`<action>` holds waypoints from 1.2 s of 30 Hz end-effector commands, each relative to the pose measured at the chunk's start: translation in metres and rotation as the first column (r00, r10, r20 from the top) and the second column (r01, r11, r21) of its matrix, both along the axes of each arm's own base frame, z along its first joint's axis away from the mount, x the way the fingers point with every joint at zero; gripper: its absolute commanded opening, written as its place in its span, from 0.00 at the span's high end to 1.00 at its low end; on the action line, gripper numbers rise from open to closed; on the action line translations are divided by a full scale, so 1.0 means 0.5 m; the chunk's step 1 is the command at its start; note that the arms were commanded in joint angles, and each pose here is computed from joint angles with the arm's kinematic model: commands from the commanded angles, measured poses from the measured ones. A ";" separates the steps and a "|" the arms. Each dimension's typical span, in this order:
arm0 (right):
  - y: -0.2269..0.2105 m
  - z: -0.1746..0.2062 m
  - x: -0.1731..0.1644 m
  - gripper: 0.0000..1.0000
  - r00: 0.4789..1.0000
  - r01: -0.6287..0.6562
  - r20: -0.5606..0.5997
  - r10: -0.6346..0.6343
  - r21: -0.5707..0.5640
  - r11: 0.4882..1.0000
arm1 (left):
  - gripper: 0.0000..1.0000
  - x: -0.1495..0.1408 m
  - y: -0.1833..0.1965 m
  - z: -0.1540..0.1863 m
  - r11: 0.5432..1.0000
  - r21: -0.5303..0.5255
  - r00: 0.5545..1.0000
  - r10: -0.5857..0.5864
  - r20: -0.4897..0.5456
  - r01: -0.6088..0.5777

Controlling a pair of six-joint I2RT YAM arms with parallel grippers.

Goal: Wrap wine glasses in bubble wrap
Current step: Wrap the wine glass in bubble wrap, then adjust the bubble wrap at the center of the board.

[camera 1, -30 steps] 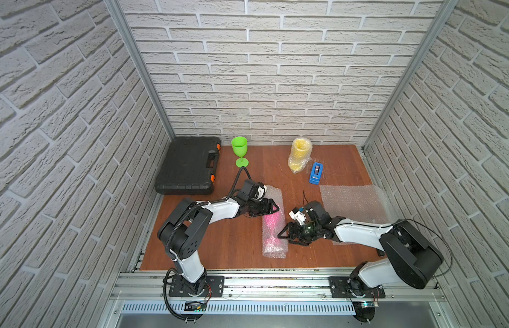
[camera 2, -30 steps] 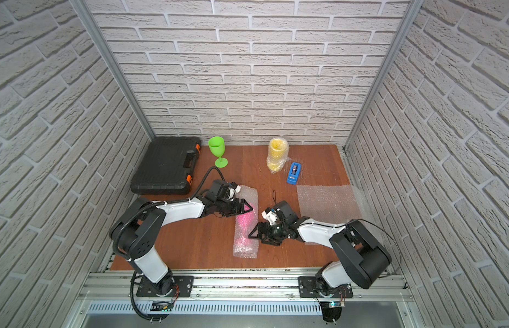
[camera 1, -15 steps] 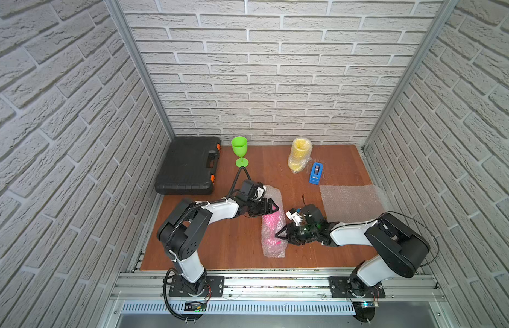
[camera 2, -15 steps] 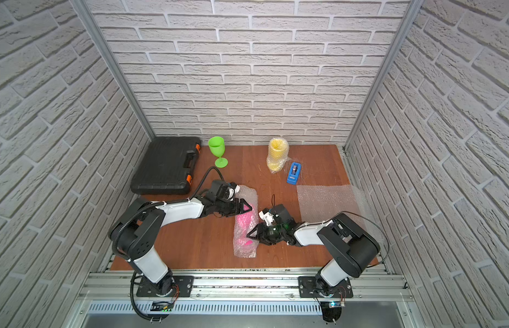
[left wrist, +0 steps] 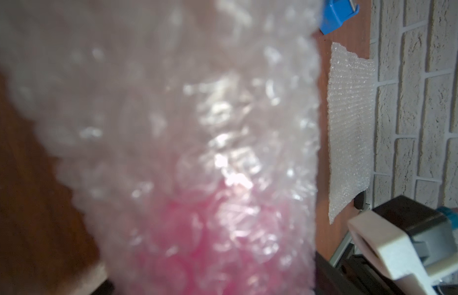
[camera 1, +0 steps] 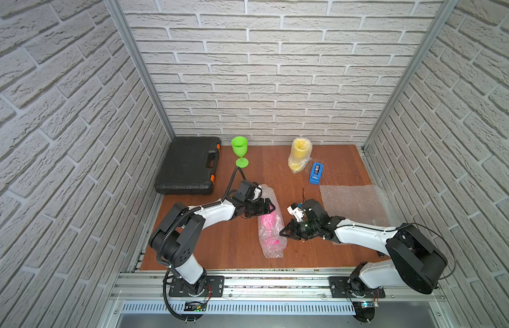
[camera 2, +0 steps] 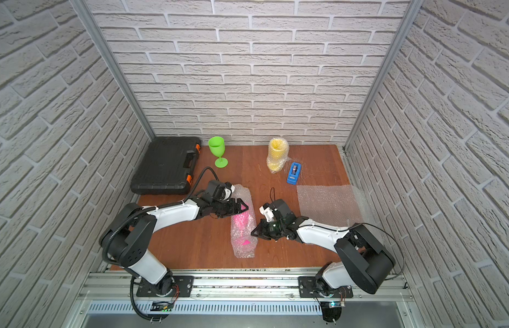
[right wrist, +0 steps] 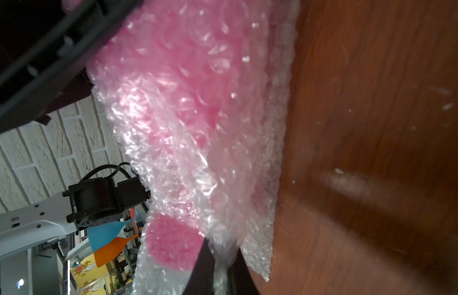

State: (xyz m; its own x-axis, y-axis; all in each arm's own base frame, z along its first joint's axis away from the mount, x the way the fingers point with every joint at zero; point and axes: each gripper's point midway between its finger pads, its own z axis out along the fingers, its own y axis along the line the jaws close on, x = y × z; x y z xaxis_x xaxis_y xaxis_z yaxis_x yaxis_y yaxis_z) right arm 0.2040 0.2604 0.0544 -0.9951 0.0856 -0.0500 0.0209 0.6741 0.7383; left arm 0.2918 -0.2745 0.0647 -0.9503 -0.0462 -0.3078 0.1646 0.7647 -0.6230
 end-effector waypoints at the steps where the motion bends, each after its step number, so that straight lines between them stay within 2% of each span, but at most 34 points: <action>1: -0.025 -0.030 -0.009 0.63 1.000 -0.011 -0.013 0.009 -0.109 0.994 | 0.18 -0.007 0.027 -0.026 0.999 0.052 1.000 0.013 -0.016 -0.012; 4: -0.004 -0.036 -0.014 0.42 0.999 -0.039 -0.028 0.038 -0.052 0.998 | 0.18 -0.013 0.026 -0.043 0.999 0.053 0.999 0.006 -0.039 -0.004; 6: 0.013 -0.041 -0.018 0.34 0.998 -0.057 -0.034 0.057 -0.015 0.998 | 0.18 -0.014 0.025 -0.050 0.999 0.040 0.999 0.009 -0.044 -0.007; 10: 0.042 -0.058 -0.023 0.27 0.996 -0.070 -0.047 0.073 0.052 0.996 | 0.19 -0.014 0.031 -0.057 0.999 -0.011 0.998 0.030 -0.046 -0.031; 14: 0.059 -0.066 -0.017 0.25 0.998 -0.034 -0.056 0.041 0.121 0.992 | 0.21 -0.012 0.041 -0.065 0.996 -0.070 0.997 0.058 -0.049 -0.061; 20: 0.074 -0.052 -0.009 0.29 0.999 -0.001 -0.048 0.011 0.205 0.979 | 0.22 -0.016 0.052 -0.079 0.987 -0.130 0.994 0.087 -0.066 -0.095; 28: 0.082 -0.022 -0.004 0.49 1.000 -0.011 -0.011 0.014 0.238 0.971 | 0.23 -0.015 0.058 -0.078 0.981 -0.154 0.992 0.107 -0.064 -0.115; 33: 0.091 -0.016 -0.004 0.49 1.000 -0.013 -0.004 0.014 0.264 0.964 | 0.23 -0.012 0.058 -0.072 0.977 -0.174 0.991 0.118 -0.058 -0.126; 36: 0.094 -0.013 0.001 0.62 1.000 -0.002 -0.001 0.003 0.276 0.961 | 0.22 -0.011 0.059 -0.070 0.974 -0.181 0.991 0.124 -0.056 -0.132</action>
